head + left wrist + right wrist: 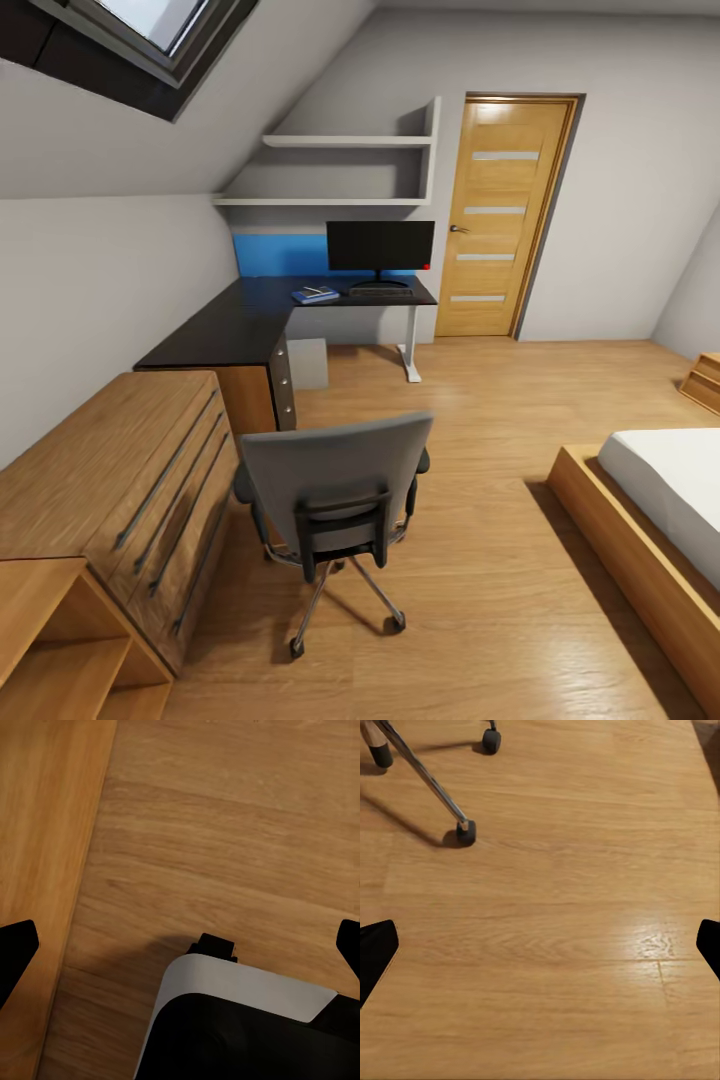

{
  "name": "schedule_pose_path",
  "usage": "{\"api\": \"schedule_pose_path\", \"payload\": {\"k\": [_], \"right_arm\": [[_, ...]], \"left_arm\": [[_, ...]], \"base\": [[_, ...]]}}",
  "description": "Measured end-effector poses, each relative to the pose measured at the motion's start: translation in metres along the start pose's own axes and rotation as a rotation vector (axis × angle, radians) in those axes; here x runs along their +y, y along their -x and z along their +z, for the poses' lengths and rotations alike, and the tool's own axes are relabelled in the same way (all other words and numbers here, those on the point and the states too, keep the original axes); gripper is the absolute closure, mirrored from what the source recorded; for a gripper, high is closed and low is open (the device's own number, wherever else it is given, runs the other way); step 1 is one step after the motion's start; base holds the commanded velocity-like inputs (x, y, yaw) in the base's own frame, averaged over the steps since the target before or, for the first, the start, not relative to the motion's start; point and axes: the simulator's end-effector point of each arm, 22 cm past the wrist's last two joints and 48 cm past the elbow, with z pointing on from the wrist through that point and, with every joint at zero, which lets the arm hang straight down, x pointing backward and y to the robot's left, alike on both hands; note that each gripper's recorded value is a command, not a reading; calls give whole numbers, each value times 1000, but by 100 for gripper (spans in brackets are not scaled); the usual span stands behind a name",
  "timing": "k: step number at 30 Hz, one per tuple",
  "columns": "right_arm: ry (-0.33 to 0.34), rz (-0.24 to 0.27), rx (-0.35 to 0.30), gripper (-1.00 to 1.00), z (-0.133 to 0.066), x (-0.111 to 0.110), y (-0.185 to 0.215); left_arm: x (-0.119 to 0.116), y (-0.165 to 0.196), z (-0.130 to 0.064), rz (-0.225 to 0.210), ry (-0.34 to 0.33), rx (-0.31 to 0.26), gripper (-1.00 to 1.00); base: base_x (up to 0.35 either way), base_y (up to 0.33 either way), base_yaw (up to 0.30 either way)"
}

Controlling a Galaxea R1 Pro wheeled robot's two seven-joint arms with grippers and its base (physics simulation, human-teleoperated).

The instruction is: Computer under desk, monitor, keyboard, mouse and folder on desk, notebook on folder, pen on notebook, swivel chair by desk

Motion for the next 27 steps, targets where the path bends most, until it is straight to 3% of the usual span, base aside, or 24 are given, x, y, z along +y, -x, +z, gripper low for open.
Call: {"api": "schedule_pose_path", "payload": {"k": [20, 27], "right_arm": [[0, 0, -1, -100, 0, 0, 0], [0, 0, 0, -100, 0, 0, 0]], "left_arm": [[0, 0, 0, 0, 0, 0, -100], [0, 0, 0, 0, 0, 0, -100]], "base": [[0, 45, 0], [0, 189, 0]]}}
